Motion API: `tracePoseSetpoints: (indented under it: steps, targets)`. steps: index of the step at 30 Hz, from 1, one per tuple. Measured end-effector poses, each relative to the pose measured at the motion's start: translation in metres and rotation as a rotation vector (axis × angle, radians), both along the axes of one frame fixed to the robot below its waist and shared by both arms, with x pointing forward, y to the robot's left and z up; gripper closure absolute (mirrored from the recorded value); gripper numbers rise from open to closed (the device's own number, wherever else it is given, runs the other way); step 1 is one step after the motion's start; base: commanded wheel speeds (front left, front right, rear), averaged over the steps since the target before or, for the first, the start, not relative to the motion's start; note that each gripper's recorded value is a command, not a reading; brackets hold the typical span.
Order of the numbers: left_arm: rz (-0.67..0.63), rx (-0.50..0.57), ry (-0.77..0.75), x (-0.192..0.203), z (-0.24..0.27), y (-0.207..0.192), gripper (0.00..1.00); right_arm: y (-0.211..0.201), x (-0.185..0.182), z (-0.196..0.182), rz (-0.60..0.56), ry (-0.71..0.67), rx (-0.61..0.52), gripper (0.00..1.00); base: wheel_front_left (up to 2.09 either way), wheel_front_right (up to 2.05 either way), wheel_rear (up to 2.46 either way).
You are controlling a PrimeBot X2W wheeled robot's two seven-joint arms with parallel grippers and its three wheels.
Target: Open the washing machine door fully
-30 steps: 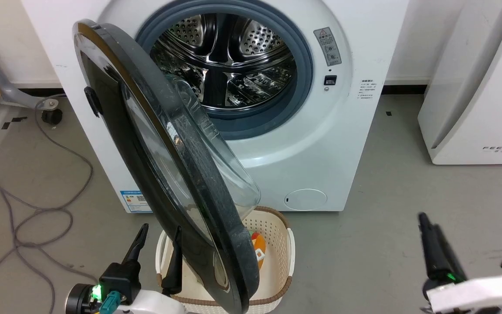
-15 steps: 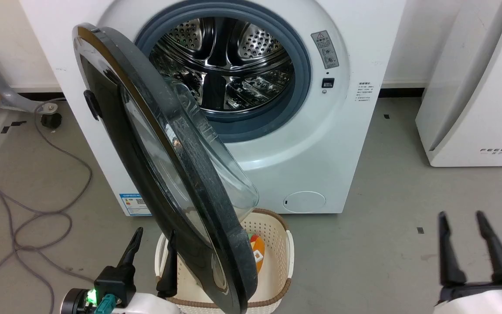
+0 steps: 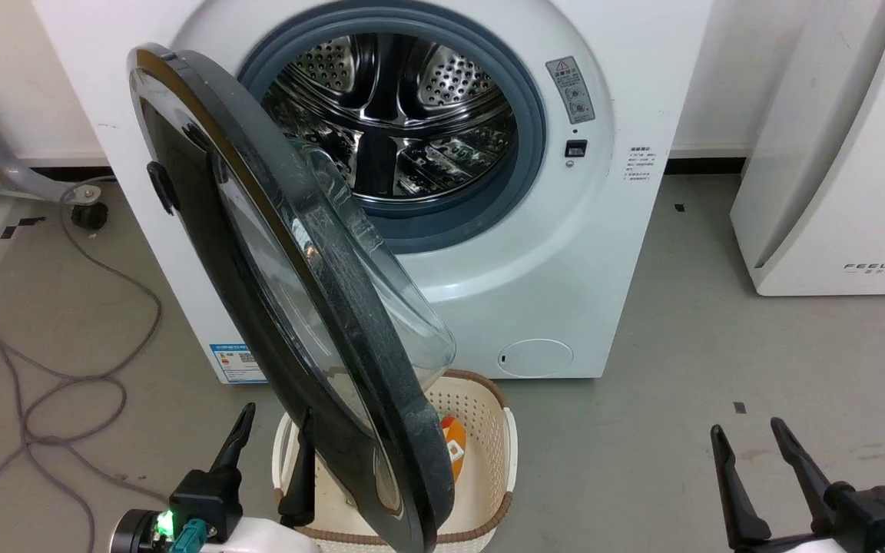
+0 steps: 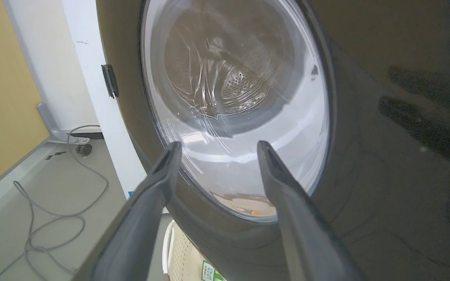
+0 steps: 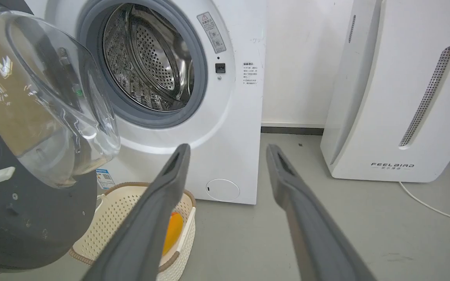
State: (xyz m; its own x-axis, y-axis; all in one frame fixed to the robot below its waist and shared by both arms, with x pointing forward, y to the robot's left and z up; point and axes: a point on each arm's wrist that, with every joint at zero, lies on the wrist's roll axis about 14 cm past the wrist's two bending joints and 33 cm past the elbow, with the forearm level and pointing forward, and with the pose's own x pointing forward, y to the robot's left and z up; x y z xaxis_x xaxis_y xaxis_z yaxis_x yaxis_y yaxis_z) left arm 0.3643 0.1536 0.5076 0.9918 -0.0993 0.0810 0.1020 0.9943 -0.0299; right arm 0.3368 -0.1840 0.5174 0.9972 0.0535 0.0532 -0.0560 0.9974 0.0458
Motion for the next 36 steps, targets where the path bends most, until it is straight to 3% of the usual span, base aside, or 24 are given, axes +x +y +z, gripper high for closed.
tracePoseSetpoints:
  steps: [4,6,16,22,30,36]
  targets:
    - [-0.002,0.000,0.003,0.000,-0.001,-0.001,0.03,0.001,0.000,-0.002,0.002,0.003,0.002,0.00,0.00,0.00,0.00]
    - [-0.003,0.000,0.007,-0.001,-0.002,-0.001,1.00,0.001,0.000,-0.002,0.002,0.005,0.005,0.00,0.00,0.00,0.00]
    - [-0.001,-0.025,0.003,0.000,-0.001,0.000,1.00,0.001,0.002,-0.003,0.003,0.002,0.015,0.00,0.00,0.00,0.00]
    - [0.037,-0.049,-0.087,0.002,0.029,0.011,1.00,0.002,0.004,-0.004,0.005,0.007,0.018,0.00,0.00,0.00,0.00]
    - [0.076,-0.027,-0.328,0.001,0.106,0.022,1.00,0.002,0.004,-0.005,0.004,0.010,0.025,0.00,0.00,0.00,0.00]
    - [0.056,-0.027,-0.623,-0.019,0.196,0.016,1.00,0.002,0.005,-0.005,0.006,0.004,0.025,0.00,0.00,0.00,0.00]
